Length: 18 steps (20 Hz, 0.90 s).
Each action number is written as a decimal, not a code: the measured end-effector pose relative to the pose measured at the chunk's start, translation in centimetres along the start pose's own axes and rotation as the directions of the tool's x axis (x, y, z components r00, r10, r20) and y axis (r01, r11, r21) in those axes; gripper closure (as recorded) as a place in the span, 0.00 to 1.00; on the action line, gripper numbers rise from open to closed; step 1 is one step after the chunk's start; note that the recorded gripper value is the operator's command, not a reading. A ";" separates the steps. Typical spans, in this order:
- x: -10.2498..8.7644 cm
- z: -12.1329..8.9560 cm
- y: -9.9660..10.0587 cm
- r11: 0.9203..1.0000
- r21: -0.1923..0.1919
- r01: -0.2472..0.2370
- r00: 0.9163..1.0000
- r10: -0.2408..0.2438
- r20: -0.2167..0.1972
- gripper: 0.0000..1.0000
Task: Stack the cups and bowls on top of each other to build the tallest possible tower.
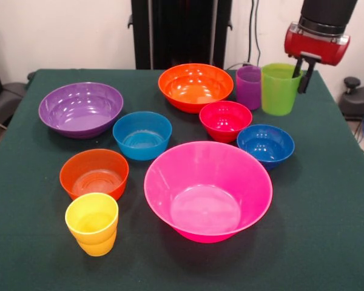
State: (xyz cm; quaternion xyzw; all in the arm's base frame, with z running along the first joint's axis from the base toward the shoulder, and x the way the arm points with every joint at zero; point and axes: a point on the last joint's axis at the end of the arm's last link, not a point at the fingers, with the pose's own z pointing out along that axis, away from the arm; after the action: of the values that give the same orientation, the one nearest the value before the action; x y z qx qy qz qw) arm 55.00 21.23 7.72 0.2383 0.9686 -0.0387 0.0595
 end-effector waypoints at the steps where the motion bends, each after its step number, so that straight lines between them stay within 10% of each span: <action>1: -0.5 0.0 -0.1 1.000 -0.002 -0.002 1.000 0.002 0.006 1.00; 18: -7.4 0.8 -1.8 1.000 0.011 0.005 1.000 -0.005 0.007 1.00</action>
State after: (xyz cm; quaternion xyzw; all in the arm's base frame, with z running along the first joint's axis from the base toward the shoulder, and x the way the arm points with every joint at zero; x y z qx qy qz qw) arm 60.76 16.22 8.04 0.2360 0.9688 -0.0451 0.0615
